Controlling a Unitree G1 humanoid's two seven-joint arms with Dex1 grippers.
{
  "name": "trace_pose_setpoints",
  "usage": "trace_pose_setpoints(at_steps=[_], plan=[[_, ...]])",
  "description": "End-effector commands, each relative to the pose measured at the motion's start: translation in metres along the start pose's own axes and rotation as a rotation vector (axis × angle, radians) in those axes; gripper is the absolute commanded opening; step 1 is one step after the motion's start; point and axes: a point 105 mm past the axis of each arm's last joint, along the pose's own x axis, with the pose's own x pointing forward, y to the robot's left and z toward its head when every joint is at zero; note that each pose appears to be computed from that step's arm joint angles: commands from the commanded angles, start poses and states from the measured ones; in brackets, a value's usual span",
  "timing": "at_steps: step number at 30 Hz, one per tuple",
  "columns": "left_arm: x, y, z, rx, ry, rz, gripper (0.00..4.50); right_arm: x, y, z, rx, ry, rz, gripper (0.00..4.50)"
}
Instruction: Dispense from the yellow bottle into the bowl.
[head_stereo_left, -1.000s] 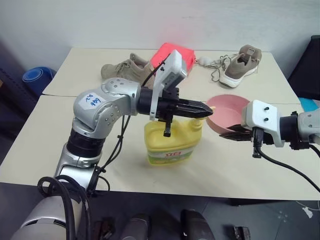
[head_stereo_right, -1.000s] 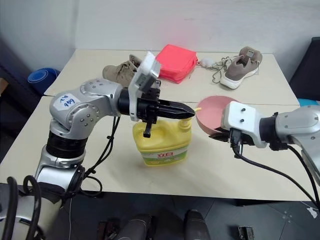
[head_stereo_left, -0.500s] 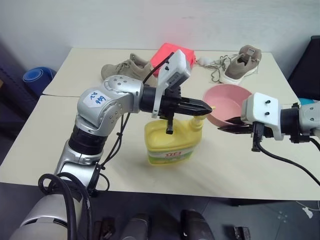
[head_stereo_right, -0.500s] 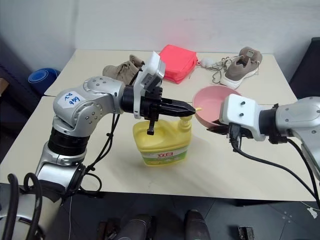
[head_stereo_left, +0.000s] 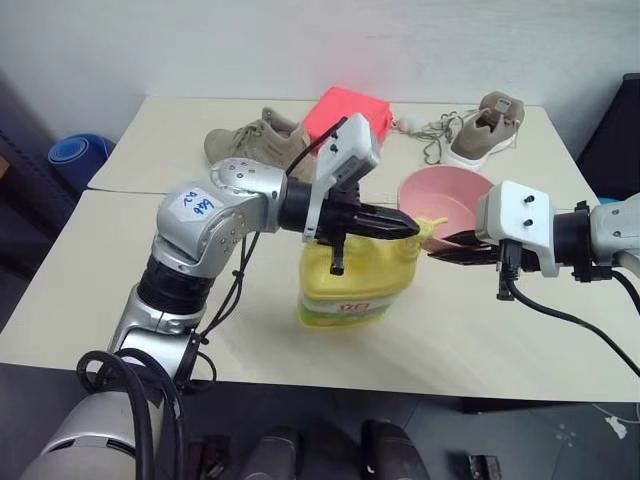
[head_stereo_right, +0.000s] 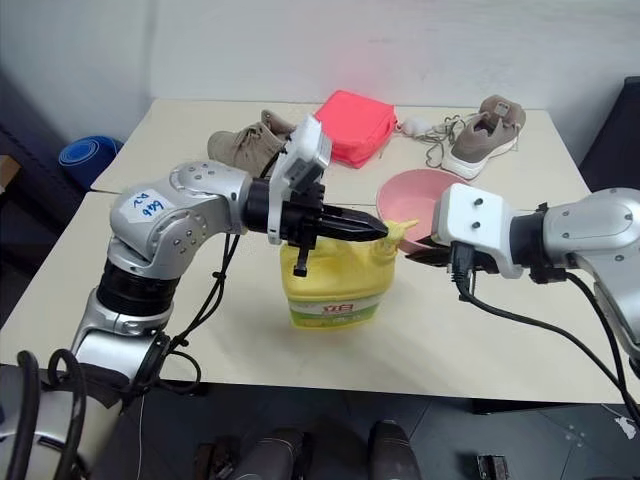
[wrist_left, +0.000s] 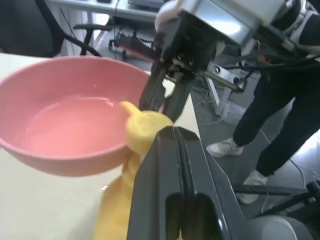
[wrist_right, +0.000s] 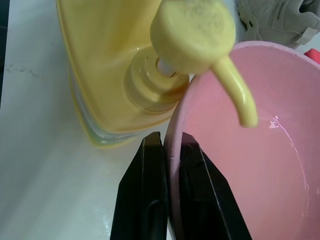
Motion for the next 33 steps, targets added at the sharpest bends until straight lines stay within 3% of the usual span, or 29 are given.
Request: trace_pose_setpoints(at_steps=[1, 9, 16, 20, 33], plan=[[0.006, 0.003, -0.035, -0.094, 0.102, 0.016, 0.02, -0.003, 0.002, 0.012, -0.048, -0.032, 0.001, 0.00], [-0.007, 0.000, -0.020, -0.050, 0.065, -0.012, 0.02, -0.007, 0.001, 0.000, -0.029, -0.027, 0.001, 0.00], [-0.026, -0.005, 0.027, 0.015, -0.090, -0.037, 0.02, -0.008, -0.003, -0.003, -0.025, -0.019, -0.010, 0.00], [-0.021, 0.000, 0.046, 0.033, -0.135, 0.005, 0.02, -0.005, -0.005, 0.002, -0.034, -0.026, -0.014, 0.00], [0.002, 0.006, 0.022, 0.081, 0.021, 0.053, 0.02, -0.005, -0.002, 0.008, -0.029, -0.034, -0.013, 0.00]])
